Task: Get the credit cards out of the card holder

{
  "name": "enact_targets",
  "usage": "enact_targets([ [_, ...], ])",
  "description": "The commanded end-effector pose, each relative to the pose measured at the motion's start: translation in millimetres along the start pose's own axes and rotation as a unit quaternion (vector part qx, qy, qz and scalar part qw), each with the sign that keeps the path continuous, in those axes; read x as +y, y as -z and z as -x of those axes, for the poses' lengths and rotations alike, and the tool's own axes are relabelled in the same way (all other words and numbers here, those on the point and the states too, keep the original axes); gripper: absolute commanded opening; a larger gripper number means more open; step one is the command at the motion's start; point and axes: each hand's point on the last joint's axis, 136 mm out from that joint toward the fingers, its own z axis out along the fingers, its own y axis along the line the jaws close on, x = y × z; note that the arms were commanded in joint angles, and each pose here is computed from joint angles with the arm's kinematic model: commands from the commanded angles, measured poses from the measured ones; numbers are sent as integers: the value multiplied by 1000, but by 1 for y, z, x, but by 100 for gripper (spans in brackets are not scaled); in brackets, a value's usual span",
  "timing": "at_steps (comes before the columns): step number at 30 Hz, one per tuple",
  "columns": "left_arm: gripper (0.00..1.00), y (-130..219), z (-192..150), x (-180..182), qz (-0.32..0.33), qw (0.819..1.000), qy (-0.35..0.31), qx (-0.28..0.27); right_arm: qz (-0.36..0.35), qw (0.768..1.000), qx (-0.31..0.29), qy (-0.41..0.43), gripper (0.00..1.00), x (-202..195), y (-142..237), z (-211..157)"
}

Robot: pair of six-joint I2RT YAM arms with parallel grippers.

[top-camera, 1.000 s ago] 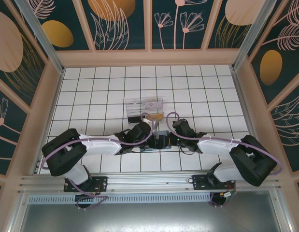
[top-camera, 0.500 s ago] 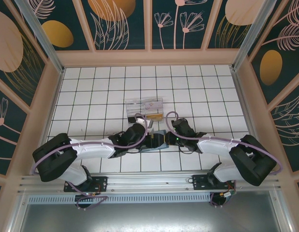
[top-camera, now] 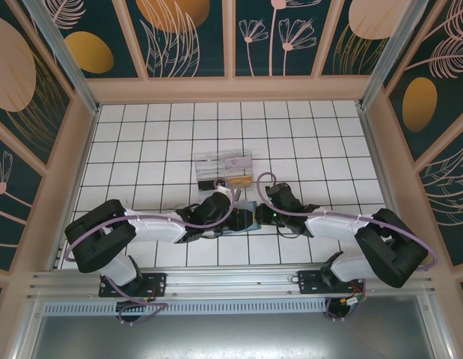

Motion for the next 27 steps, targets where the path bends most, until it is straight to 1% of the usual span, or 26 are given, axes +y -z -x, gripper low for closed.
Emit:
enact_targets([
  [1, 48, -6, -1, -1, 6, 1000, 0, 12, 8, 1000, -9, -5, 14, 3, 2, 4],
  [3, 48, -7, -5, 3, 10, 1000, 3, 19, 7, 1000, -8, -5, 14, 3, 1, 4],
  [6, 48, -4, -3, 2, 11, 1000, 2, 13, 8, 1000, -8, -4, 14, 3, 1, 4],
  [11, 48, 19, 15, 1, 30, 999, -7, -30, 2, 1000, -14, 0, 15, 3, 5, 8],
  [15, 45, 43, 23, 16, 69, 996, -5, -64, -2, 999, -36, 13, 20, 7, 15, 20],
  [18, 39, 59, 22, 34, 102, 991, 4, -82, 9, 998, -56, 26, 26, 17, 26, 31],
  [20, 30, 66, 18, 53, 136, 987, 12, -85, 21, 997, -63, 33, 31, 26, 31, 37],
  [23, 16, 71, 10, 74, 174, 981, 19, -78, 49, 996, -66, 41, 31, 42, 36, 44],
  [26, 8, 69, 2, 79, 174, 982, 24, -66, 84, 994, -56, 45, 30, 62, 35, 43],
  [27, 7, 68, 0, 79, 170, 983, 25, -62, 93, 994, -50, 42, 30, 67, 34, 42],
])
